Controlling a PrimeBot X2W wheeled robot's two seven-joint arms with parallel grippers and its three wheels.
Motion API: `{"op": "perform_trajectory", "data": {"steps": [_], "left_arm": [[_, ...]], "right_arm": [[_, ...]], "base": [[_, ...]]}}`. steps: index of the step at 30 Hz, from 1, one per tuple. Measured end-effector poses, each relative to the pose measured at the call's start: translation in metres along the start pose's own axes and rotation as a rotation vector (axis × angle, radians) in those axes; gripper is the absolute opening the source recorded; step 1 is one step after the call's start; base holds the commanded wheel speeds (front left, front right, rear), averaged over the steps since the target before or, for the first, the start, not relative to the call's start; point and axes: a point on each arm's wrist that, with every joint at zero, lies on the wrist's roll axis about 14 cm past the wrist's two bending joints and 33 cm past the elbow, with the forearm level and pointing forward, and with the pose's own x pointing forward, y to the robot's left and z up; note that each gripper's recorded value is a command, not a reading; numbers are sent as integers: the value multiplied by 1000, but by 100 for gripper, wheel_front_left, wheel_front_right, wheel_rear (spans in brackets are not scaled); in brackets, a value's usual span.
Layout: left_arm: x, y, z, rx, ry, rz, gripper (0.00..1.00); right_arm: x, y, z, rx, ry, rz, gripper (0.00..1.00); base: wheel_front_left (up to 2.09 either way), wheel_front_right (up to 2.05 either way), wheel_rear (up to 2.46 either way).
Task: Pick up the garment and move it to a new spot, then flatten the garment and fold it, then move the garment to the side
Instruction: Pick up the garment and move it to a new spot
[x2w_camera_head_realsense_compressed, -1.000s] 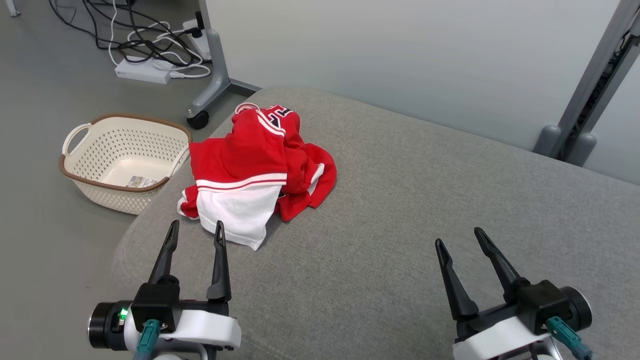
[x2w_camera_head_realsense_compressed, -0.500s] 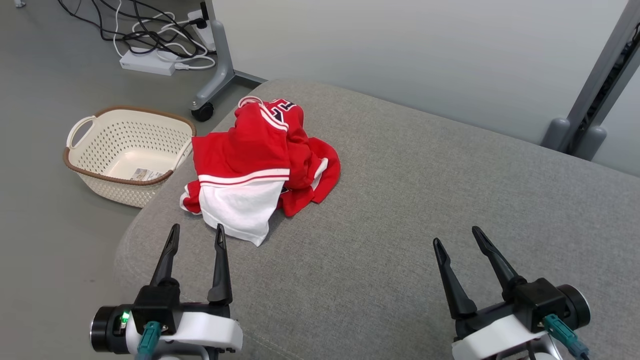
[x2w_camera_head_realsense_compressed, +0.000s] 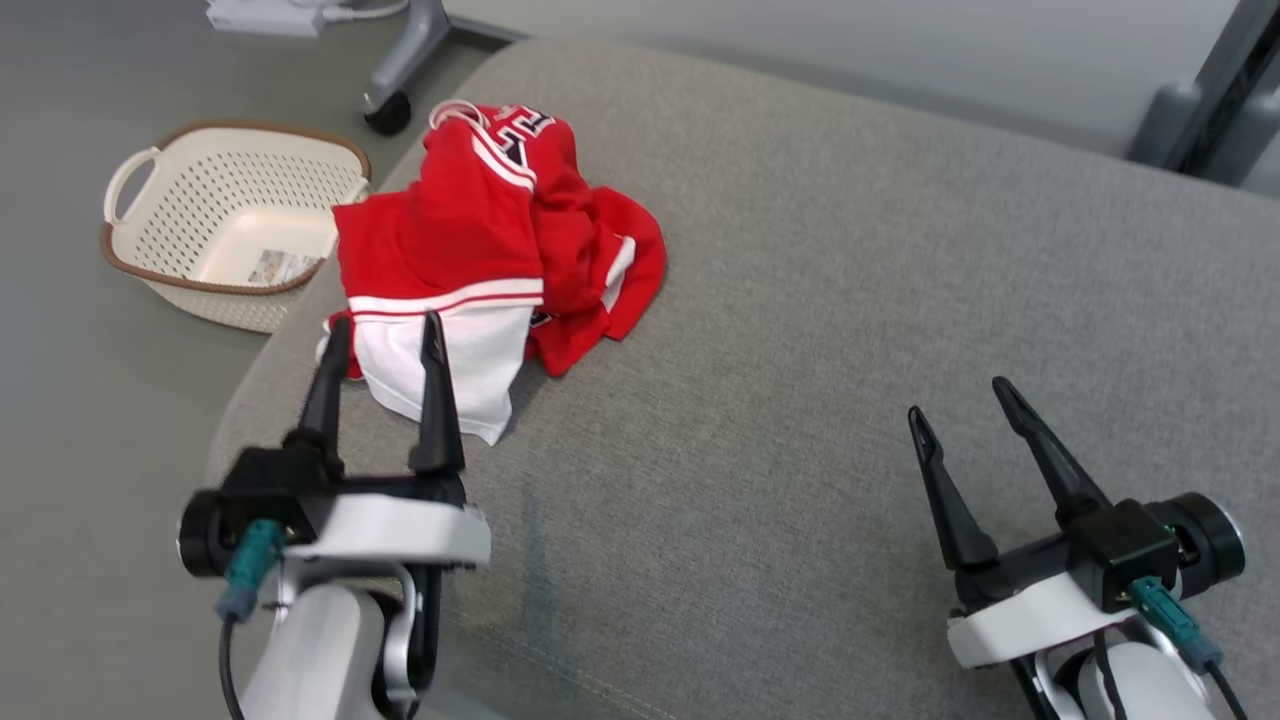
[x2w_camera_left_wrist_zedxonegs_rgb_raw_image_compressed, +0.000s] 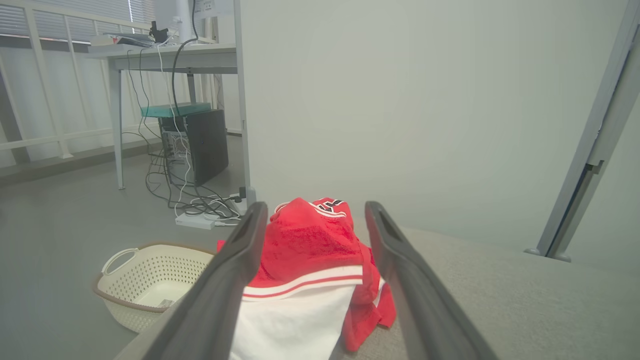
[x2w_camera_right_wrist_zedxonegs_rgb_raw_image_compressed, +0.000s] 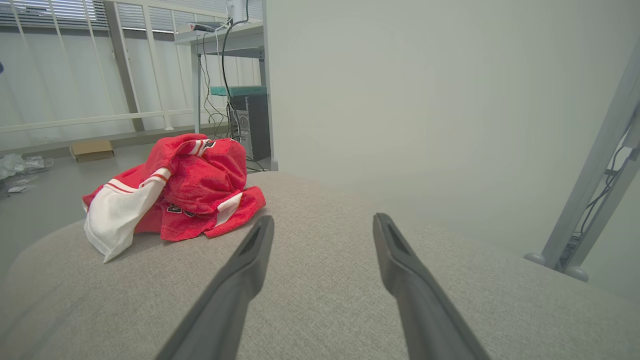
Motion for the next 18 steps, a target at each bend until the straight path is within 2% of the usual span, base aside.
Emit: {"op": "perform_trajectory", "data": {"steps": [7, 13, 18], "left_arm": [[51, -6, -13, 33, 17, 4, 100], [96, -12, -38, 73, 66, 10, 100], [114, -13, -87, 89, 208, 40, 100]], "right_arm": [[5, -25, -32, 17, 47, -17, 100], [3, -61, -52, 9, 74, -85, 100], [-8, -76, -78, 20, 135, -113, 100]], "base": [[0, 0, 0], [0, 0, 0], [0, 0, 0]]}}
